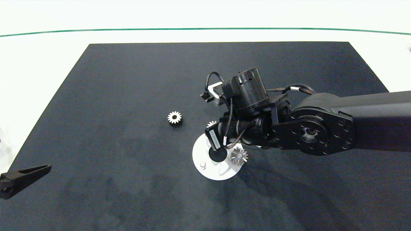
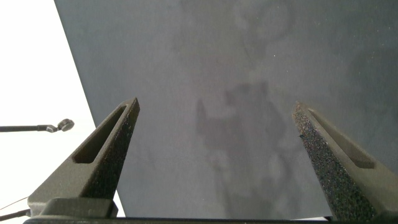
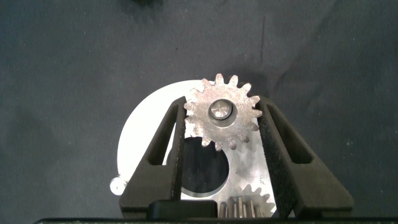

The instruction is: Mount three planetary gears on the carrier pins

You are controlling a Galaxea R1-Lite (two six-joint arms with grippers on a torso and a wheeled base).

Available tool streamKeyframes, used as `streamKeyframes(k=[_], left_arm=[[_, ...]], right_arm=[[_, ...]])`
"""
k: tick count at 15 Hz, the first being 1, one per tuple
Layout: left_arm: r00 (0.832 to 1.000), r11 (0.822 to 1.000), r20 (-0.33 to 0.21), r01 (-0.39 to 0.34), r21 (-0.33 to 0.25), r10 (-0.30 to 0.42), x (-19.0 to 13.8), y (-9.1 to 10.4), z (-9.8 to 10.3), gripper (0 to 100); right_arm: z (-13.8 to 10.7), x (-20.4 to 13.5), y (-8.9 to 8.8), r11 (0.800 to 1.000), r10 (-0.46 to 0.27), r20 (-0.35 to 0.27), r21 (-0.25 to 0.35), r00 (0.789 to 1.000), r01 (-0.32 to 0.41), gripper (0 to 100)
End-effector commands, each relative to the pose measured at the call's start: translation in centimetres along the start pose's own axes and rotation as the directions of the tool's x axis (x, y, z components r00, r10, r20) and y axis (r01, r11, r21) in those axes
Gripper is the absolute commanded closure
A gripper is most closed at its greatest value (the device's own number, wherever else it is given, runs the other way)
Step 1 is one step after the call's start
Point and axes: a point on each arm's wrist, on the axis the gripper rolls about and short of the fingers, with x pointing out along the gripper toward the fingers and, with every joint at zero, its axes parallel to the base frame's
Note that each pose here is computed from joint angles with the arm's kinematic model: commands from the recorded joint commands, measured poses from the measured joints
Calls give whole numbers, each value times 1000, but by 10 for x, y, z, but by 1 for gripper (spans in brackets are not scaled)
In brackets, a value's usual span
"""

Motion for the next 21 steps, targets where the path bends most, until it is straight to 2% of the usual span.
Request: streamKeyframes(k=[1, 5, 7, 8, 10, 11, 12, 13, 14, 16, 17, 19, 21], left_arm=[[1000, 1000, -4, 0, 3, 0, 0, 0, 0, 0], [1000, 1000, -4, 0, 3, 0, 0, 0, 0, 0], [1000, 1000, 2, 3, -1, -3, 0, 0, 0, 0], [1000, 1000, 11, 12, -3, -12, 0, 0, 2, 0], [999, 999, 29, 38, -11, -38, 4, -3, 6, 0], [996, 996, 35, 86, -31, -85, 12, -9, 12, 0], [975, 979, 99, 201, -29, -197, 20, -26, 27, 0], [931, 945, 174, 326, -8, -320, 29, -52, 46, 0], [909, 928, 205, 372, -2, -364, 40, -70, 60, 0], [903, 916, 153, 397, 61, -402, 69, -103, 74, 0], [904, 914, 141, 399, 69, -405, 85, -117, 84, 0], [894, 903, 129, 419, 91, -428, 105, -143, 105, 0], [892, 904, 147, 421, 79, -428, 122, -159, 130, 0]], right_arm=[[0, -1, 0, 1000, 0, 0, -1, 1000, 0, 0], [1, -1, 0, 1000, -5, 4, 0, 1000, 5, 0], [4, -19, -7, 1000, -19, 24, 22, 1000, 19, 0], [4, -46, -14, 998, -33, 49, 51, 998, 31, 0], [-9, -100, -39, 989, -134, 73, 80, 988, 128, 0], [-22, -125, -49, 981, -177, 77, 94, 981, 170, 0], [-37, -152, -60, 975, -203, 87, 112, 975, 193, 0], [-51, -176, -67, 969, -220, 105, 137, 970, 205, 0], [-65, -199, -75, 961, -245, 125, 163, 961, 224, 0], [-100, -246, -92, 929, -340, 172, 210, 924, 303, 0], [-110, -267, -96, 919, -374, 206, 210, 904, 333, 0], [-121, -290, -96, 912, -395, 233, 217, 888, 349, 0], [-127, -304, -95, 913, -393, 266, 227, 880, 339, 0]])
